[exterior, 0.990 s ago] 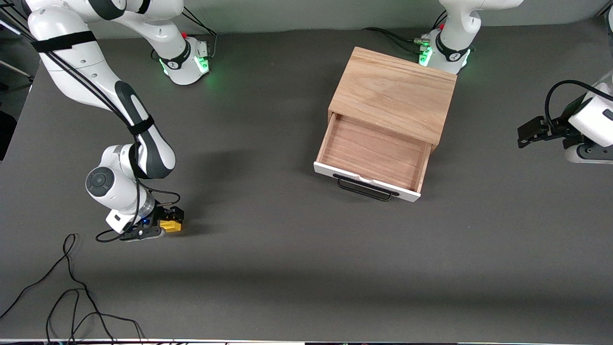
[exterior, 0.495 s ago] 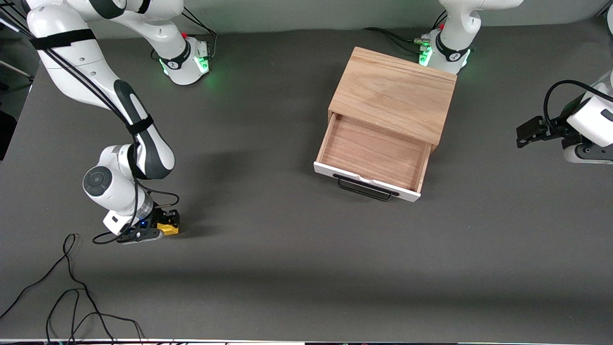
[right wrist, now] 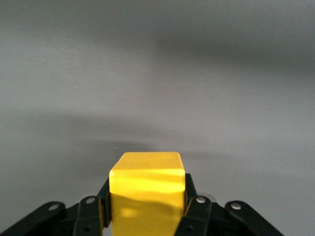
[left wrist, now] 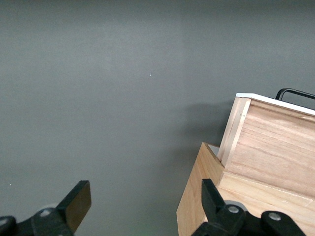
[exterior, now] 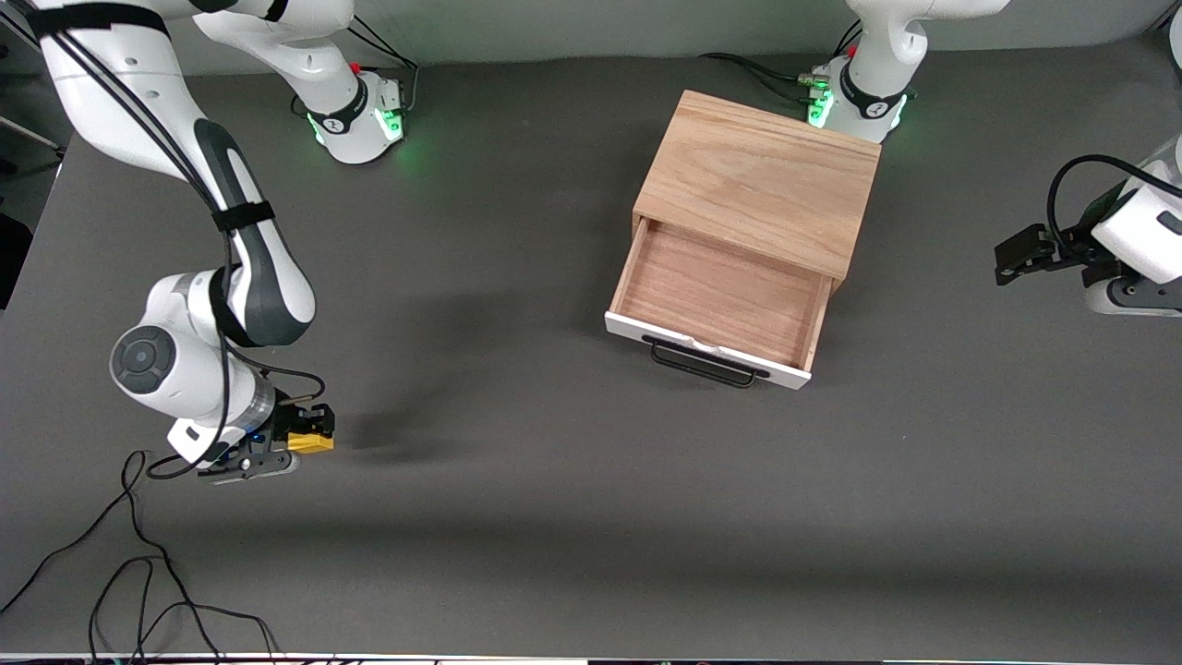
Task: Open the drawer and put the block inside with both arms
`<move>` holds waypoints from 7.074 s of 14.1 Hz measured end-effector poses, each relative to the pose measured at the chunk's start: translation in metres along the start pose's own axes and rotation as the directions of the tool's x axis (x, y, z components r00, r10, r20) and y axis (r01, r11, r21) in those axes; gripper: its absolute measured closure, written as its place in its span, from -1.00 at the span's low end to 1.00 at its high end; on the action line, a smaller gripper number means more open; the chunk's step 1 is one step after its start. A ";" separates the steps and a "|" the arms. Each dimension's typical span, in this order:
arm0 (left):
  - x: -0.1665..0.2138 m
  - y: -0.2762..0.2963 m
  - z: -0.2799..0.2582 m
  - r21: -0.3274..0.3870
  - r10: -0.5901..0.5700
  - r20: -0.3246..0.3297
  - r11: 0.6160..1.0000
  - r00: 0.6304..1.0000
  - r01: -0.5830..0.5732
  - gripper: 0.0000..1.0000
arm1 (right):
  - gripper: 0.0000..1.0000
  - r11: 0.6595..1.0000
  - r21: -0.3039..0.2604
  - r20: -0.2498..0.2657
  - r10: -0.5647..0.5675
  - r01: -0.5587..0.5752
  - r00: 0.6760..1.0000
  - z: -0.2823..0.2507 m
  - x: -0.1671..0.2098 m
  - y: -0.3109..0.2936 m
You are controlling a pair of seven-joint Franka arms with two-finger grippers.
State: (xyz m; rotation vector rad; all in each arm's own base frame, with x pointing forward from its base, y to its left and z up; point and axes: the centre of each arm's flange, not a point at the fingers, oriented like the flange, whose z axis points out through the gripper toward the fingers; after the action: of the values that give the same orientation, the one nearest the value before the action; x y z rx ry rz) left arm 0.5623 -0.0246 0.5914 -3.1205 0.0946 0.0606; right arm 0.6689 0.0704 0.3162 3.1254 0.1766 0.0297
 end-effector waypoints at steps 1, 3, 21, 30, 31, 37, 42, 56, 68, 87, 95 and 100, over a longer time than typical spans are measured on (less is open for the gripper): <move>0.000 0.000 0.000 0.000 0.000 0.000 1.000 1.000 0.000 -1.00 | -0.10 1.000 0.000 0.014 0.023 -0.023 1.000 -0.016 0.005 -0.015; 0.000 0.000 0.001 0.000 0.001 0.002 1.000 1.000 -0.001 -1.00 | -0.10 0.998 -0.004 0.036 0.067 -0.067 0.997 -0.051 0.012 -0.054; 0.001 0.002 0.003 0.000 0.003 0.007 1.000 1.000 -0.003 -1.00 | -0.10 0.941 0.089 0.069 0.321 -0.326 0.945 -0.228 -0.049 -0.334; 0.001 0.004 0.004 0.000 0.006 0.008 1.000 1.000 -0.006 -1.00 | -0.10 0.894 0.154 0.043 0.419 -0.421 0.907 -0.162 -0.074 -0.453; 0.001 0.004 0.004 0.000 0.006 0.008 1.000 1.000 -0.006 -1.00 | -0.10 0.894 0.153 0.040 0.419 -0.420 0.907 -0.154 -0.078 -0.462; 0.000 0.004 0.004 0.000 0.007 0.010 1.000 1.000 -0.007 -1.00 | -0.10 0.882 0.168 0.015 0.445 -0.441 0.895 -0.116 -0.088 -0.499; 0.000 0.004 0.005 0.000 0.007 0.011 1.000 1.000 -0.007 -1.00 | -0.10 0.886 0.156 0.027 0.438 -0.437 0.898 -0.094 -0.109 -0.530; 0.000 0.005 0.006 0.000 0.009 0.013 1.000 1.000 -0.009 -1.00 | -0.10 0.906 0.087 0.044 0.412 -0.414 0.910 -0.024 -0.140 -0.569; 0.000 0.005 0.006 0.000 0.013 0.014 1.000 1.000 -0.013 -1.00 | -0.99 0.909 0.098 0.011 0.406 -0.405 0.914 -0.023 -0.145 -0.580; 0.000 0.005 0.006 0.000 0.013 0.015 1.000 1.000 -0.013 -1.00 | -1.00 0.907 0.151 -0.088 0.409 -0.393 0.909 -0.236 -0.024 -0.340; 0.000 0.005 0.006 0.000 0.014 0.014 1.000 1.000 -0.014 -1.00 | -1.00 0.921 0.133 -0.086 0.379 -0.366 0.922 -0.270 0.016 -0.165; 0.000 0.006 0.006 0.000 0.014 0.014 1.000 1.000 -0.014 -1.00 | -1.00 0.950 0.126 -0.028 0.290 -0.284 0.957 -0.285 -0.007 -0.031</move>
State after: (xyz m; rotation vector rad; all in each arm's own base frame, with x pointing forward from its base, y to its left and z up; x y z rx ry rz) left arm 0.5621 -0.0300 0.5852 -3.1193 0.1169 0.0832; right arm 0.6525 0.1035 0.6002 3.2425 -0.2891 0.0974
